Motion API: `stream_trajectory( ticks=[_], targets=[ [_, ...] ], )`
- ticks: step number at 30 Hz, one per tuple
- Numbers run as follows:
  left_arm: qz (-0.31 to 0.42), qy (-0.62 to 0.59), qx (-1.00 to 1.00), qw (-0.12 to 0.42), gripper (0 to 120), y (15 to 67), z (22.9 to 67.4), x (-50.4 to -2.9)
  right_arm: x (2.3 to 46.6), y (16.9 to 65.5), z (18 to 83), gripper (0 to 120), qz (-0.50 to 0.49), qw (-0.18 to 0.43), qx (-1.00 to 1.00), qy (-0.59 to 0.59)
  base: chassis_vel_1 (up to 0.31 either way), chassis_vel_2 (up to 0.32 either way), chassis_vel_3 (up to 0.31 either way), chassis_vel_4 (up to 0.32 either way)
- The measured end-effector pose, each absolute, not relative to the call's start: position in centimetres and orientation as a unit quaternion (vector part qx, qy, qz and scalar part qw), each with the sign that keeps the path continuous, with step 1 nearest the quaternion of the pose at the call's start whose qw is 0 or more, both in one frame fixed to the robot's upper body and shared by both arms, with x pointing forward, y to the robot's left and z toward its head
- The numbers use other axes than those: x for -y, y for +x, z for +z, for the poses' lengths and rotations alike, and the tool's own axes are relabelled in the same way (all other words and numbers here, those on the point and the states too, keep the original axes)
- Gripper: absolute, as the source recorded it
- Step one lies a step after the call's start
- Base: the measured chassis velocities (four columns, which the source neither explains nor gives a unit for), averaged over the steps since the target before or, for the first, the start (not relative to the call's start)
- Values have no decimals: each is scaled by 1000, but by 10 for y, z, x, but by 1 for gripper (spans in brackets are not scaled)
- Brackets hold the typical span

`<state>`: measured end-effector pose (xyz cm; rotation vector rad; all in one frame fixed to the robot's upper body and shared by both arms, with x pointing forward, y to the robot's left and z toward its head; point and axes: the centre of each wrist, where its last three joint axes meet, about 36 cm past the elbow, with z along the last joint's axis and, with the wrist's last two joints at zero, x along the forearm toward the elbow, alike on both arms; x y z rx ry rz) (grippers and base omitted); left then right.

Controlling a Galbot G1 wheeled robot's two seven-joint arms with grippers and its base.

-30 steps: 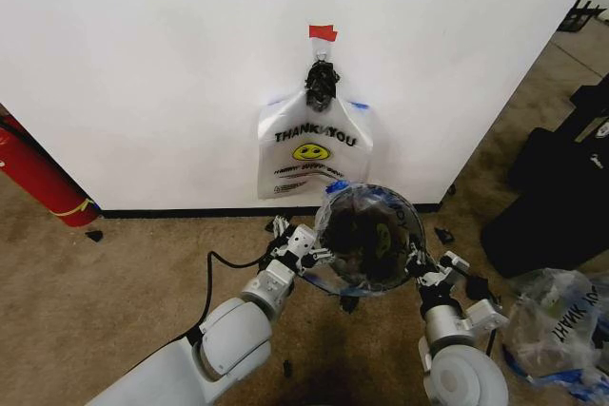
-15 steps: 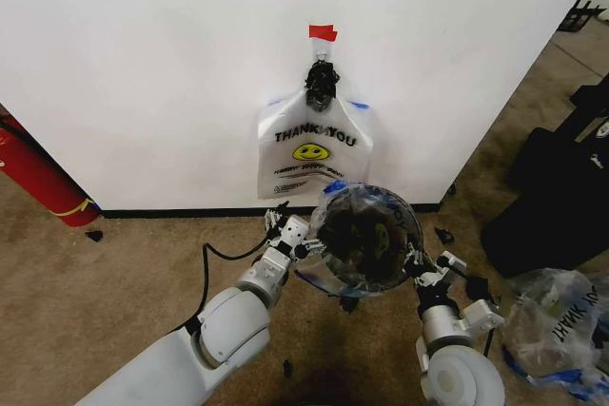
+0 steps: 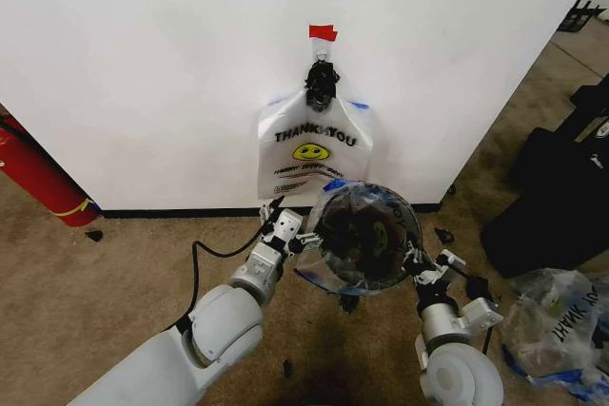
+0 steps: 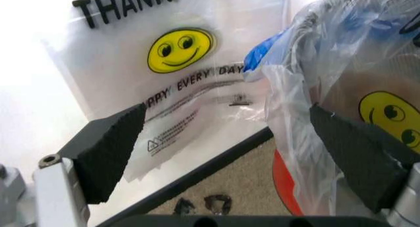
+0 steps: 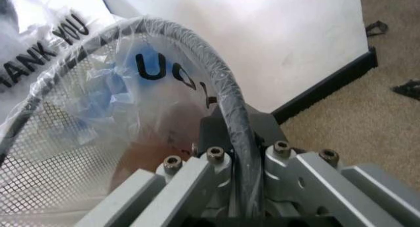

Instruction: Pick up the garbage bag from the wall and place it over the trash bin.

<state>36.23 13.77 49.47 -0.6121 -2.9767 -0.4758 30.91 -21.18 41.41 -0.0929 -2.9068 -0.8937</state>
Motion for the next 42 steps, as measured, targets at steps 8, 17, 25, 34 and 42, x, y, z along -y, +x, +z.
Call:
stream_trajectory(
  ticks=[8, 17, 25, 34, 42],
  targets=[
    [-158, -191, 968, 41, 98, 369, 486, -140, 210, 310, 414, 1, -295, 50, 954, -28, 0, 0, 0, 0],
    [-156, -185, 969, 41, 98, 375, 484, -140, 211, 309, 416, 1, -295, 48, 954, -25, 0, 0, 0, 0],
    [-138, -193, 970, 60, 98, 376, 478, -138, 211, 308, 418, 1, -295, 47, 954, -23, 0, 0, 0, 0],
    [-115, -196, 970, 84, 98, 381, 473, -140, 211, 305, 423, 1, -303, 47, 952, -18, 0, 0, 0, 0],
    [-97, -194, 972, 91, 98, 384, 474, -143, 213, 304, 424, 1, -305, 49, 951, -17, 0, 0, 0, 0]
  ],
)
